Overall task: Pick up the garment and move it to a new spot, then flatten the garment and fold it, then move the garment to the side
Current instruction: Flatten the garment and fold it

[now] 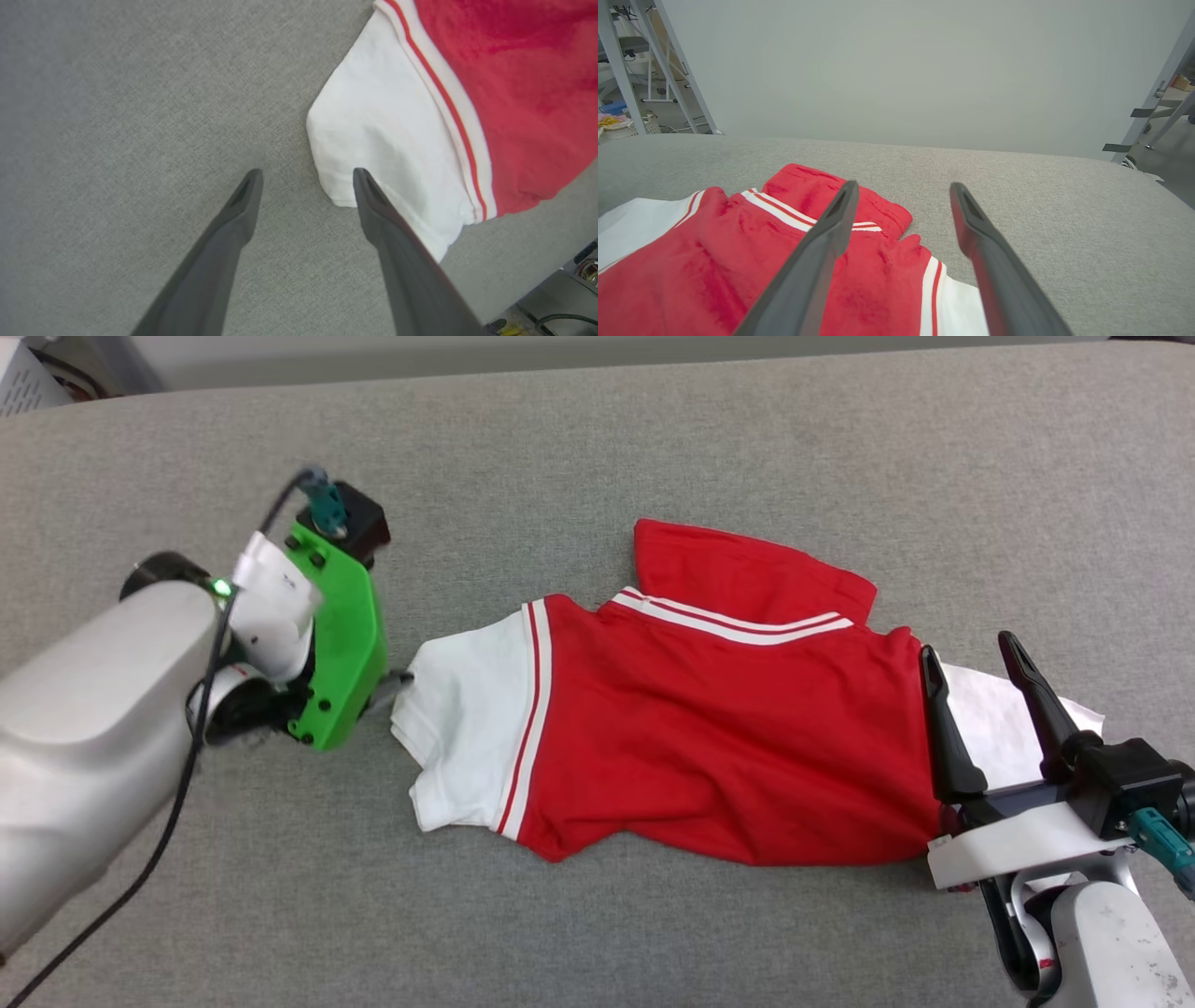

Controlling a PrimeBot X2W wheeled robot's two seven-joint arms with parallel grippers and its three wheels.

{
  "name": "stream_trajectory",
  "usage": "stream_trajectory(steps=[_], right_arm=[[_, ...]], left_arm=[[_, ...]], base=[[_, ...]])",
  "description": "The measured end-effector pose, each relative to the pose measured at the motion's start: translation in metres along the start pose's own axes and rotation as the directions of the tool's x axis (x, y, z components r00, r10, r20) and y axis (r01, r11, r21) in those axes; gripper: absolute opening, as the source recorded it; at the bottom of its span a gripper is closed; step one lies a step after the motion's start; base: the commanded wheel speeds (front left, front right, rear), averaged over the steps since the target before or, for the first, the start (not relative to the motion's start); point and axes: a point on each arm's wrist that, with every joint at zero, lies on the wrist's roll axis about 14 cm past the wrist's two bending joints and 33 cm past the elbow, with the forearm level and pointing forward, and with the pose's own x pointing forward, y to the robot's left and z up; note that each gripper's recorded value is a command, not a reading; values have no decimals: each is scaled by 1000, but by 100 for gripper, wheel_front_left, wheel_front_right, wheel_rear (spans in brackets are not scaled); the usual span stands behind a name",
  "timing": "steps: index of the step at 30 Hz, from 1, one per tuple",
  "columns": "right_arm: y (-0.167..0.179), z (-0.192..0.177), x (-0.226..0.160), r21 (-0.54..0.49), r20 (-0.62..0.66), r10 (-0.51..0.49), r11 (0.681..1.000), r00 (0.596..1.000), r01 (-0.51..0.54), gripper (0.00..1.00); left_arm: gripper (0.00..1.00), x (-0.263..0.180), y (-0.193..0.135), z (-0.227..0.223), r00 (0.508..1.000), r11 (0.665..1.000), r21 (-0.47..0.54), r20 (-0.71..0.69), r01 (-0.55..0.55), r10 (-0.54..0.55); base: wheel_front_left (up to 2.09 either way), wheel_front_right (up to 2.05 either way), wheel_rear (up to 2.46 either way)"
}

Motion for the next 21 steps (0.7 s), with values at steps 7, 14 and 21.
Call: stream_trajectory(steps=[7, 14, 21], right_arm=[[-6, -6, 2, -6, -15, -16, 1000, 1000, 16, 100], [-13, -12, 4, -11, -29, -33, 999, 999, 33, 100], [-19, -2, 3, -38, -5, -38, 999, 999, 38, 100]], left_arm=[[100, 29, -13, -30, 993, 999, 5, -106, 53, -52], [67, 47, -16, -45, 982, 997, 35, -176, 69, -62], [0, 43, -17, -26, 999, 998, 38, -3, 47, -47]], base=[[0, 0, 0], [0, 0, 0], [0, 0, 0]])
